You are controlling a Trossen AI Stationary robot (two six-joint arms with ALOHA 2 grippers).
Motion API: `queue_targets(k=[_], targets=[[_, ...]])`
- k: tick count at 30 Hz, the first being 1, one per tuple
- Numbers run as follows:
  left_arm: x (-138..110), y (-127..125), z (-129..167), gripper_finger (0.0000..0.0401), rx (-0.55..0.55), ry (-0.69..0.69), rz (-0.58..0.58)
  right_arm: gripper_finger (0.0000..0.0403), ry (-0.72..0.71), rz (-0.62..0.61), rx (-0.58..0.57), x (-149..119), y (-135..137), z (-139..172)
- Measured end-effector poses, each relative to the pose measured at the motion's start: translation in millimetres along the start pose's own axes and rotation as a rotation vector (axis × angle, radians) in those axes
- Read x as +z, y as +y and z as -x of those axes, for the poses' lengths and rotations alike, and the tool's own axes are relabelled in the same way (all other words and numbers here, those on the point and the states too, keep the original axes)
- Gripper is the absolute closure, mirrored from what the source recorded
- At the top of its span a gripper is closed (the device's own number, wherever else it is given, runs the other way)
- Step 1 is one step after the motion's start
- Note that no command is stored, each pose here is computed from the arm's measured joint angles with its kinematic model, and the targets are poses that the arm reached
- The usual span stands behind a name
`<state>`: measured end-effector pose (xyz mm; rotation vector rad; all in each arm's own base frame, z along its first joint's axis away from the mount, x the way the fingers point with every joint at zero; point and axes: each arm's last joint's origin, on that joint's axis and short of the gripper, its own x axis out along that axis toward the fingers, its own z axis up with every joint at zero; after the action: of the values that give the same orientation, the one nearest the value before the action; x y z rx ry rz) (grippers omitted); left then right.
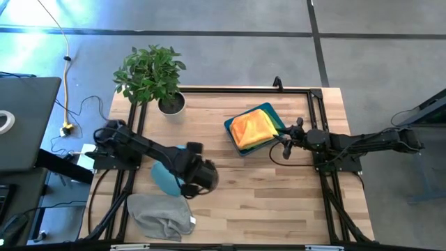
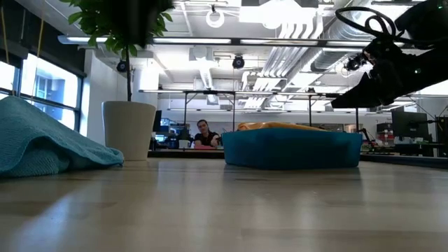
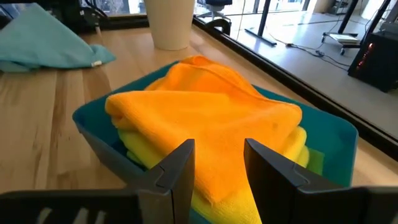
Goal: Fold microfiber towels
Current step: Move the blue microfiber cloth to the center of the table
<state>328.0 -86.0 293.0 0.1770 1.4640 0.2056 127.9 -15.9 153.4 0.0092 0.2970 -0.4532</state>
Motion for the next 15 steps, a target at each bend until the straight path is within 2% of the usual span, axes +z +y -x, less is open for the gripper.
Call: queue_targets(k=[1, 3, 5, 8, 12, 15], targets=[[-9, 0, -9, 0.0256, 0.001, 0.028, 0.014, 0.027, 0.005, 0.002, 0.0, -1, 0, 0], [-20, 1, -20, 0.0256, -0.043, -0.025, 0.076, 0.027, 0.019, 0.008, 0.0, -2, 0, 0], [-43, 3, -32, 0.0256, -0.059, -0.001, 0.129, 0.027, 0.032, 0.014, -0.002, -3, 0, -1], [-64, 5, -48, 0.0256, -0.098, -0.06, 0.244, 0.027, 0.063, 0.027, -0.001, -6, 0, -1], [-96, 7, -69, 0.0256, -0.08, -0.073, 0.379, 0.027, 0.086, 0.038, -0.001, -9, 0, -1], [-119, 6, -89, 0.0256, -0.054, -0.034, 0.434, 0.027, 0.116, 0.051, -0.003, -12, 0, -1]])
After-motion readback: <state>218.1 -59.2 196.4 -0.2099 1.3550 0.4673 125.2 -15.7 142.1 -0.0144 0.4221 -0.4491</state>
